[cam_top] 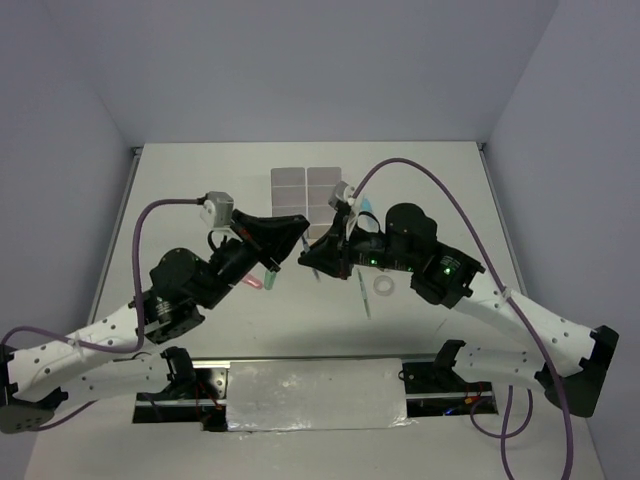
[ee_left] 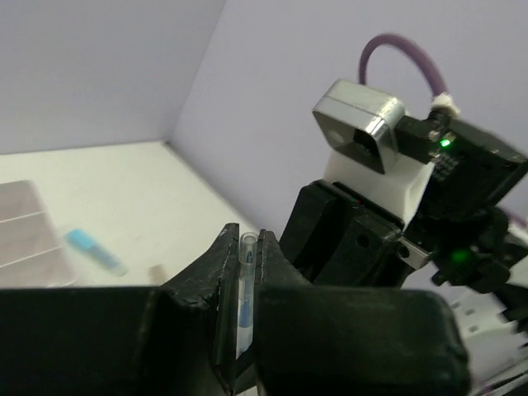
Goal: Sort the stationery into containers
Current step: Close the pen cap on the pen, then place the pen in the storage box.
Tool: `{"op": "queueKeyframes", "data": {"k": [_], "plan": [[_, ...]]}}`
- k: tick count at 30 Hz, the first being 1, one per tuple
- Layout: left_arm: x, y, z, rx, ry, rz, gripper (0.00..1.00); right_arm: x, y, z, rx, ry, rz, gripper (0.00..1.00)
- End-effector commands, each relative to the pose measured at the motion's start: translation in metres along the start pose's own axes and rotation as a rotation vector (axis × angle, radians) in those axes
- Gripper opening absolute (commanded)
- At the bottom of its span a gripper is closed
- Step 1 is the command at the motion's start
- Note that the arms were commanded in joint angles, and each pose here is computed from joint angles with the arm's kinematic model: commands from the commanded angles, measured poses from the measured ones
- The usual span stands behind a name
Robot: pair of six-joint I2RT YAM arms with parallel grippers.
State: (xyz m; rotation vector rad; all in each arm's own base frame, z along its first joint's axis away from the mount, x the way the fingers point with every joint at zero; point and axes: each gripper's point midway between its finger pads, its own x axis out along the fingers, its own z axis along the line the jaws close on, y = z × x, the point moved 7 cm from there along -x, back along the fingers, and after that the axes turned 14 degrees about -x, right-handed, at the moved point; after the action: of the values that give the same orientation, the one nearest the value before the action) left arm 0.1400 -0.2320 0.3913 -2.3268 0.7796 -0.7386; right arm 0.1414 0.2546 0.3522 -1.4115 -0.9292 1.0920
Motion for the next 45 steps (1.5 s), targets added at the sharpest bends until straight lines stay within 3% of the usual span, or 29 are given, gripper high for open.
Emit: {"op": "queueKeyframes", "data": {"k": [1, 12, 18, 19, 20, 22, 23, 24, 29, 33, 35, 39, 45], "plan": [[-0.026, 0.048, 0.014, 0.148, -0.062, 0.389, 0.18, -0.008, -0.06, -0.037, -0.157, 0.247, -0.37, 0.0], [-0.016, 0.028, -0.029, 0.187, 0.176, 0.384, 0.28, 0.009, -0.03, -0.041, -0.15, 0.227, -0.341, 0.0], [-0.003, 0.039, -0.029, 0.186, 0.181, 0.42, 0.3, 0.025, -0.032, -0.05, -0.141, 0.243, -0.327, 0.0], [-0.003, 0.036, -0.029, 0.186, 0.165, 0.409, 0.31, 0.027, -0.031, -0.052, -0.136, 0.255, -0.321, 0.0], [-0.003, 0.033, -0.027, 0.184, 0.137, 0.39, 0.42, 0.028, -0.026, -0.055, -0.131, 0.274, -0.313, 0.0], [-0.004, 0.014, -0.02, 0.185, 0.018, 0.287, 0.59, 0.03, -0.014, -0.065, -0.114, 0.334, -0.302, 0.0], [-0.006, 0.006, -0.018, 0.178, -0.025, 0.247, 0.95, 0.03, -0.01, -0.069, -0.104, 0.355, -0.296, 0.0], [-0.01, -0.008, -0.019, 0.166, -0.063, 0.185, 0.99, 0.033, -0.007, -0.073, -0.094, 0.377, -0.299, 0.0], [-0.031, -0.081, -0.005, 0.105, -0.418, -0.188, 0.99, 0.039, 0.011, -0.1, -0.072, 0.495, -0.278, 0.0], [-0.06, -0.113, 0.008, 0.078, -0.634, -0.348, 0.99, 0.047, 0.015, -0.148, -0.089, 0.654, -0.238, 0.0], [-0.074, -0.108, 0.024, 0.118, -0.749, -0.334, 0.99, 0.057, 0.035, -0.182, -0.089, 0.75, -0.136, 0.0], [-0.101, -0.083, 0.054, 0.176, -0.885, -0.228, 0.99, 0.061, 0.051, -0.236, -0.095, 0.903, -0.057, 0.0], [-0.124, -0.043, 0.081, 0.27, -0.926, 0.024, 0.99, 0.074, 0.059, -0.287, -0.072, 0.919, -0.003, 0.0]]}}
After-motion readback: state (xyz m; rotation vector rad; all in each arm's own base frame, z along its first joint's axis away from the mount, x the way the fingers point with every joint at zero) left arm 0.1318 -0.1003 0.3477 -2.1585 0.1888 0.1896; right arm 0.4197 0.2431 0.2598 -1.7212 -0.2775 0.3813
